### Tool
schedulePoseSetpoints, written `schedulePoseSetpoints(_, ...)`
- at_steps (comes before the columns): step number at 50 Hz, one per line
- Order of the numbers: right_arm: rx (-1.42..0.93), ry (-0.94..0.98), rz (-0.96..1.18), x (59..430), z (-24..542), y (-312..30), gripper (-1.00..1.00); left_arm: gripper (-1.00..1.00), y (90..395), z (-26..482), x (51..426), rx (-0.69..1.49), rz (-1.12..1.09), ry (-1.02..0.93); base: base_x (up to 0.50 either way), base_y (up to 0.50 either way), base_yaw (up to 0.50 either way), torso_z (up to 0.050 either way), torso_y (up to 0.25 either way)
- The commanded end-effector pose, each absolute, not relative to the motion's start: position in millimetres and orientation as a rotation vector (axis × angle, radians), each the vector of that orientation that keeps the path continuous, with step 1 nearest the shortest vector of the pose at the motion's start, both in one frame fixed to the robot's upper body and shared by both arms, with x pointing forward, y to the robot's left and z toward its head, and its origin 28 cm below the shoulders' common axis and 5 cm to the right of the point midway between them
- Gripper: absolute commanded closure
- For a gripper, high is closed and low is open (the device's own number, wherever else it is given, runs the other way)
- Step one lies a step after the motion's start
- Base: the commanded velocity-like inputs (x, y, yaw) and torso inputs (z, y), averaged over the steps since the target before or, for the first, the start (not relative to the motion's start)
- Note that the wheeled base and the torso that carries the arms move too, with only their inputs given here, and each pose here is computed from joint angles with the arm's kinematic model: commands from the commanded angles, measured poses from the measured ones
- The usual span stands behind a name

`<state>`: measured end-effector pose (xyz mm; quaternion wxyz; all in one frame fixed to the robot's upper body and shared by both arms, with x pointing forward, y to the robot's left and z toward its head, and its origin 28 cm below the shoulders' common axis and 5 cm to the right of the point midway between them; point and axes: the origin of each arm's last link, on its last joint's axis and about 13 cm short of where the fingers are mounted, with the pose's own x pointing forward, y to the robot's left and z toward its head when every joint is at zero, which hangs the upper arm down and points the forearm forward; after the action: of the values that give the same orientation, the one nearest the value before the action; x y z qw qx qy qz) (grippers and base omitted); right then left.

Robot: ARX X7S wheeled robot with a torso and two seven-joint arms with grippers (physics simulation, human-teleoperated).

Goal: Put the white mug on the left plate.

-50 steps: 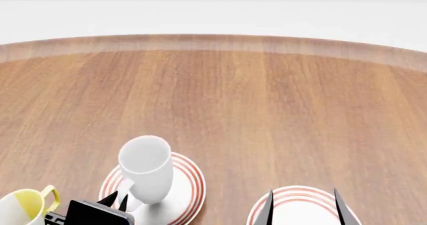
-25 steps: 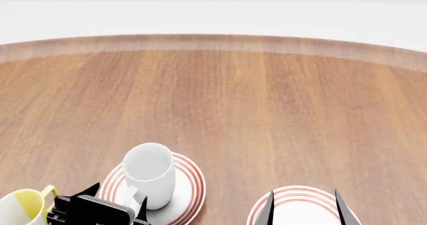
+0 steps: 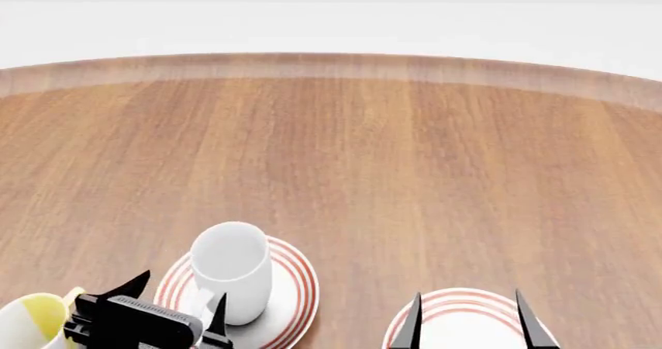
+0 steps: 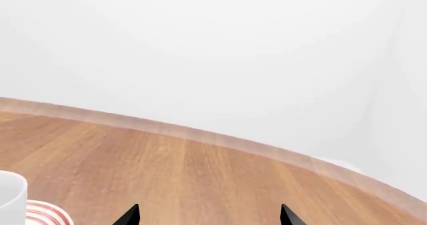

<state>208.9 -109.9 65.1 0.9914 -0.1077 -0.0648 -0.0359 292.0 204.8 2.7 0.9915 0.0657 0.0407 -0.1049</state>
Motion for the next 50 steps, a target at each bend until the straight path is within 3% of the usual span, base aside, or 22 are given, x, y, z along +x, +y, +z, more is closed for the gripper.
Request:
schedulePoseSetpoints(1,-0.214,-0.139,-0.08,210.4,66.1,-110.0,-1.0,-1.0,203.7,21.7,281.9,0.121,-0.219,0.028,0.0,0.0,0.0,0.0,0.0)
schedulePoseSetpoints(18,-0.209,-0.414,-0.103,198.3,106.8,-100.0,-1.0,-1.0,205.6,91.1,225.0,0.098,-0.192,-0.242,0.0,0.0,0.0,0.0,0.0)
schedulePoseSetpoints(50,-0.22,-0.433,-0.087,187.3,108.7,-96.3,-1.0,-1.0,201.9,112.1,199.4,0.098,-0.195,-0.32,0.0,0.0,0.0,0.0,0.0)
